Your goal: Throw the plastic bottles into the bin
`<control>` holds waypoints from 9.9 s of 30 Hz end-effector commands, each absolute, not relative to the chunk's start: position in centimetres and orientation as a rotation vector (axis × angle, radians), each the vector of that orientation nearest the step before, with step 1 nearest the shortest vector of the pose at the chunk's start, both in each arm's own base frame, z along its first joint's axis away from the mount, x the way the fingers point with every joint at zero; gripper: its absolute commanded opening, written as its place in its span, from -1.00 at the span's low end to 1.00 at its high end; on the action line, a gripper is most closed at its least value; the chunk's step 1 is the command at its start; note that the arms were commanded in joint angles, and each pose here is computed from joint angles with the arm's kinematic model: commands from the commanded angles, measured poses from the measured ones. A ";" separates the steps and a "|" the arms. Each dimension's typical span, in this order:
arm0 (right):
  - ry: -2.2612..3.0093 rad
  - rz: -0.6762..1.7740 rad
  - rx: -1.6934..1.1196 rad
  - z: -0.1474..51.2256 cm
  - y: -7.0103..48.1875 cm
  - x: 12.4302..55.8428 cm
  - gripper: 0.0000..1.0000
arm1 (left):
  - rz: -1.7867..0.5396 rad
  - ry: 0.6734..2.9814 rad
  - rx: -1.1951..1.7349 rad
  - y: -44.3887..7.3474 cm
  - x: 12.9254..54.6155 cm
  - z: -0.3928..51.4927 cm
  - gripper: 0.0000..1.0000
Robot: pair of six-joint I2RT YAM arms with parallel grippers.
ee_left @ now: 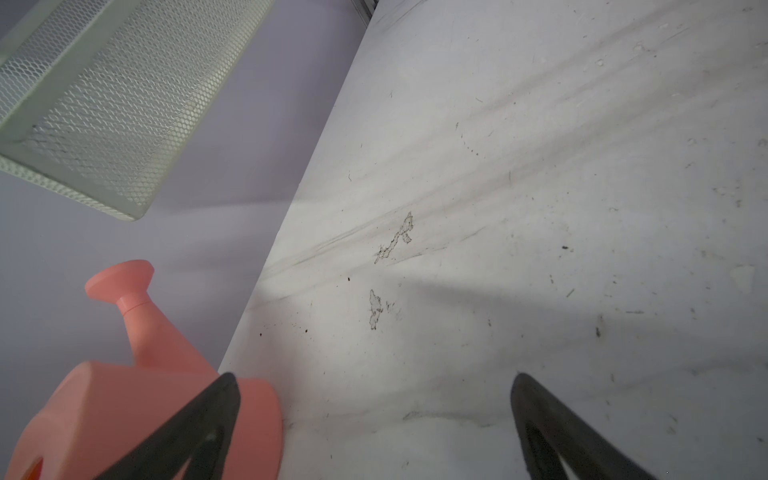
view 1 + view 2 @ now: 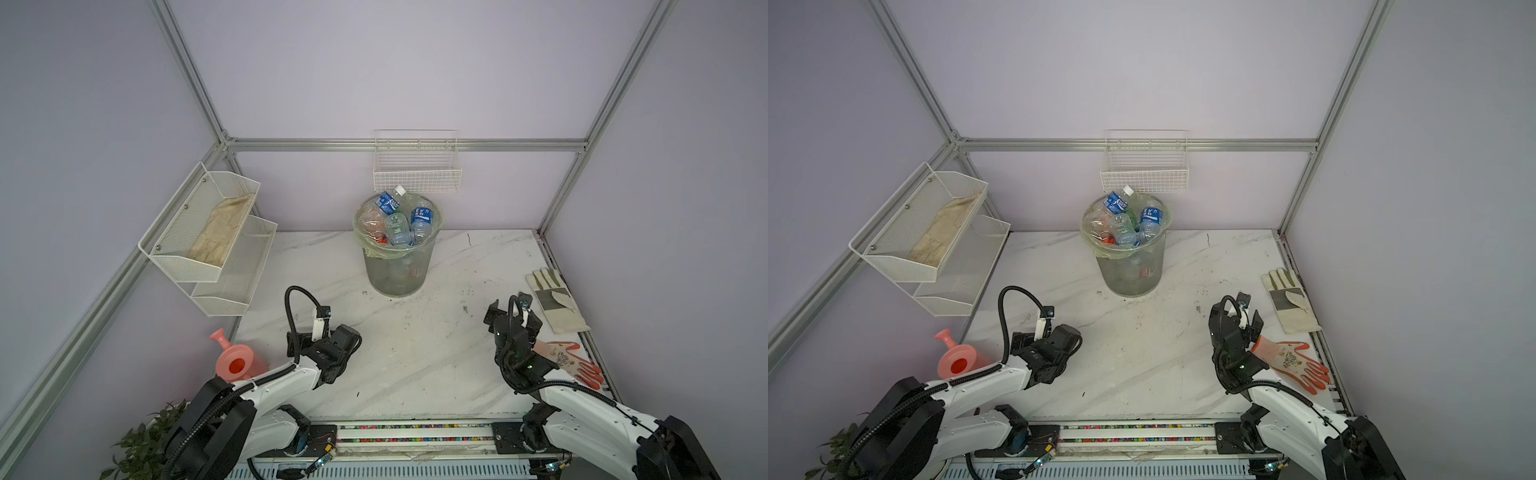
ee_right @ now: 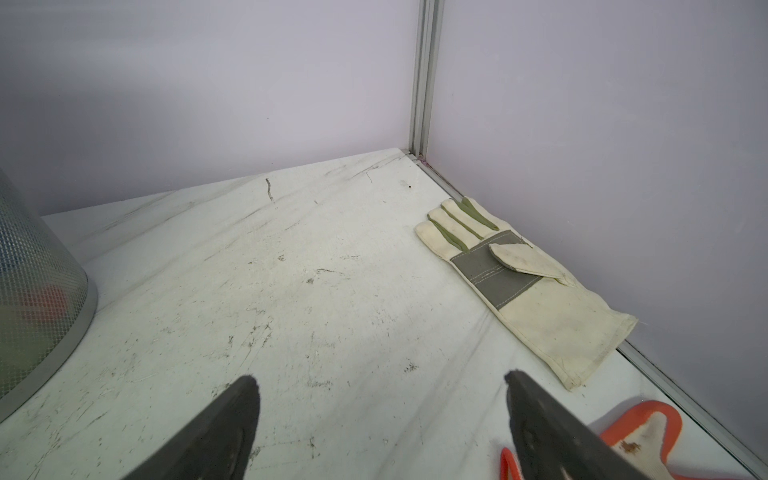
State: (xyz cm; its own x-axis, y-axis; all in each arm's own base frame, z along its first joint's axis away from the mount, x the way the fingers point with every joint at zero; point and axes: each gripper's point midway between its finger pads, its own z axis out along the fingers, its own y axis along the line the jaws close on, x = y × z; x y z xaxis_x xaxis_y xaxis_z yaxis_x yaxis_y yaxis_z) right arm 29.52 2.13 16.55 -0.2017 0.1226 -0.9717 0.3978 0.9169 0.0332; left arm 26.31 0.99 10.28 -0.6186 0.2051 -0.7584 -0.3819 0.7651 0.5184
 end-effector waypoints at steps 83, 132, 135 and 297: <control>1.289 -0.042 0.644 18.2 -6.1 31.5 0.95 | 0.492 1.561 -0.327 2.2 29.9 17.2 0.99; 1.422 -0.103 0.000 15.6 4.3 37.5 0.95 | 0.444 1.502 -0.222 1.3 32.7 17.6 0.99; 1.420 -0.100 -0.008 15.7 4.5 37.5 0.95 | 0.467 1.522 -0.206 1.2 33.1 17.1 0.99; 1.630 0.002 0.049 13.5 1.7 43.8 0.95 | 0.171 1.810 -0.074 2.7 40.2 11.3 0.99</control>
State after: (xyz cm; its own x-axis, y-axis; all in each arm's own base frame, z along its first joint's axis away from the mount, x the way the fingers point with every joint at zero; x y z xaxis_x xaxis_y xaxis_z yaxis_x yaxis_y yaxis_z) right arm 43.61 1.67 12.42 -0.0854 0.0437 -0.9954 0.0417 0.9983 0.0403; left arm 38.27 2.69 7.79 -0.3454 0.0531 -0.9370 -0.1323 0.9857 0.1046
